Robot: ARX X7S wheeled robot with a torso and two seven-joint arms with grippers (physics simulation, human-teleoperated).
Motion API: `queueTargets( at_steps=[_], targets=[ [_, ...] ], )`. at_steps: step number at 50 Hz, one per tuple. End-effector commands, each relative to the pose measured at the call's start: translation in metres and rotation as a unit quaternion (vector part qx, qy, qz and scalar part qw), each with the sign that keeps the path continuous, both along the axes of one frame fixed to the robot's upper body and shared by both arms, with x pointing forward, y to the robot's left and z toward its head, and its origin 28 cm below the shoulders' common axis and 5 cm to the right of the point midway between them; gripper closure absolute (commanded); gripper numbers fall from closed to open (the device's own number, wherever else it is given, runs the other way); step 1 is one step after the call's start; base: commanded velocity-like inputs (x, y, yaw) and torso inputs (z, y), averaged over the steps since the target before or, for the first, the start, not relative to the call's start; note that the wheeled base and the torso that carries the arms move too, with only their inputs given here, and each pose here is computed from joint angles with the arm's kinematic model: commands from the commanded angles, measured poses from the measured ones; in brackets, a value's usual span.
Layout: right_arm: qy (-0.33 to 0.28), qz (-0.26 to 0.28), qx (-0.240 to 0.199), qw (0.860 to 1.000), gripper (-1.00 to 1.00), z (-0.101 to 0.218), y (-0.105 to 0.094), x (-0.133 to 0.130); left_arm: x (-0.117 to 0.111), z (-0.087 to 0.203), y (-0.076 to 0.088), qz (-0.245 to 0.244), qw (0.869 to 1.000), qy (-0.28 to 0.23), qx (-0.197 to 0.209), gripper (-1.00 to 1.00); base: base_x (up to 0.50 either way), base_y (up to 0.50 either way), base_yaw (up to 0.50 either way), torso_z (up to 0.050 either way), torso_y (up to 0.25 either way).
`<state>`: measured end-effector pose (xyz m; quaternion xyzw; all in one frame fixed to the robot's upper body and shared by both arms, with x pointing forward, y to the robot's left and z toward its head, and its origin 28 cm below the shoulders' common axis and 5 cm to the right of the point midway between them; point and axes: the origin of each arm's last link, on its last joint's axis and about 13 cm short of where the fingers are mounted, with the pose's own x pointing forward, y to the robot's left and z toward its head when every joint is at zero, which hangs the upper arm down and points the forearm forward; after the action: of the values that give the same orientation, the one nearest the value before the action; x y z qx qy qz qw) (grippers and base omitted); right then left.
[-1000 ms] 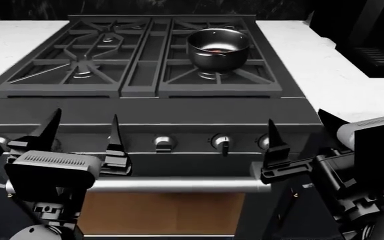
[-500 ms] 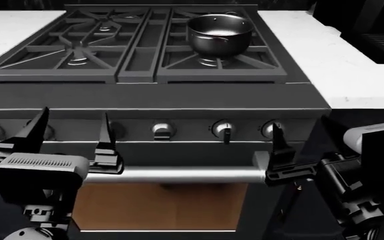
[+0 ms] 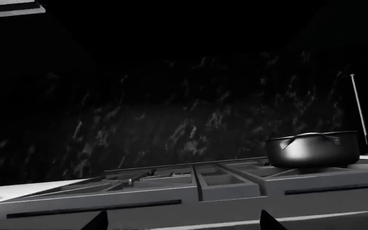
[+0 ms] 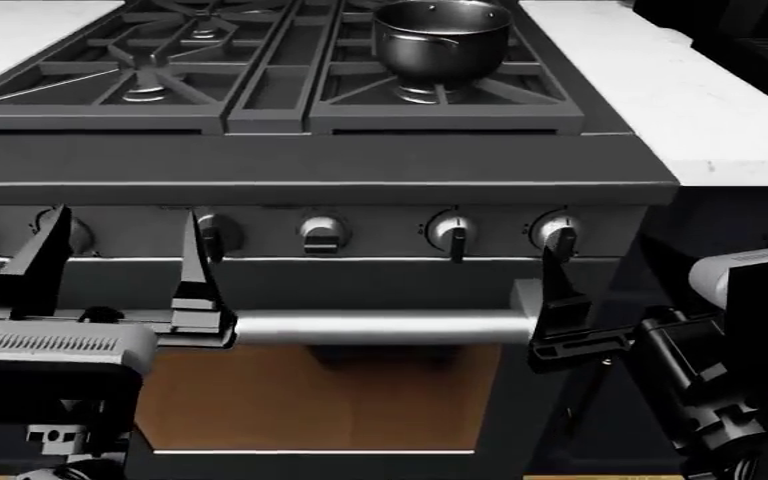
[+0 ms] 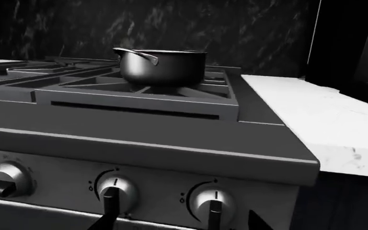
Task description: Frozen meat rests on a plate on the counter. Retrieve the meat and place it in a pot on a burner. Then turn the burner on.
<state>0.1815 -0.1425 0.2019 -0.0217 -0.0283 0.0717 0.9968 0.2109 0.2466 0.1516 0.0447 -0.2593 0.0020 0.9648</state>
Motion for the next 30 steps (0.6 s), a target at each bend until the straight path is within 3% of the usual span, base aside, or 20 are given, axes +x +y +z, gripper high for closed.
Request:
queueTargets(
  at_steps=[1,8,30],
  targets=[
    [-0.001,-0.001,0.005,1.0,-1.0,0.001,0.0,0.0,-0.003,0.003,0.0,0.0,1.0,-0.021,-0.004,-1.0,0.0,0.0,0.0,-0.05,0.0],
    [-0.004,-0.005,0.009,1.0,-1.0,0.002,0.0,0.0,-0.003,0.004,-0.001,0.001,1.0,-0.023,-0.004,-1.0,0.0,0.0,0.0,-0.046,0.0],
    [-0.006,-0.022,0.023,0.999,-1.0,0.007,0.002,0.014,-0.003,0.005,0.0,0.007,1.0,-0.022,-0.02,-1.0,0.0,0.0,0.0,0.0,0.0]
  ],
)
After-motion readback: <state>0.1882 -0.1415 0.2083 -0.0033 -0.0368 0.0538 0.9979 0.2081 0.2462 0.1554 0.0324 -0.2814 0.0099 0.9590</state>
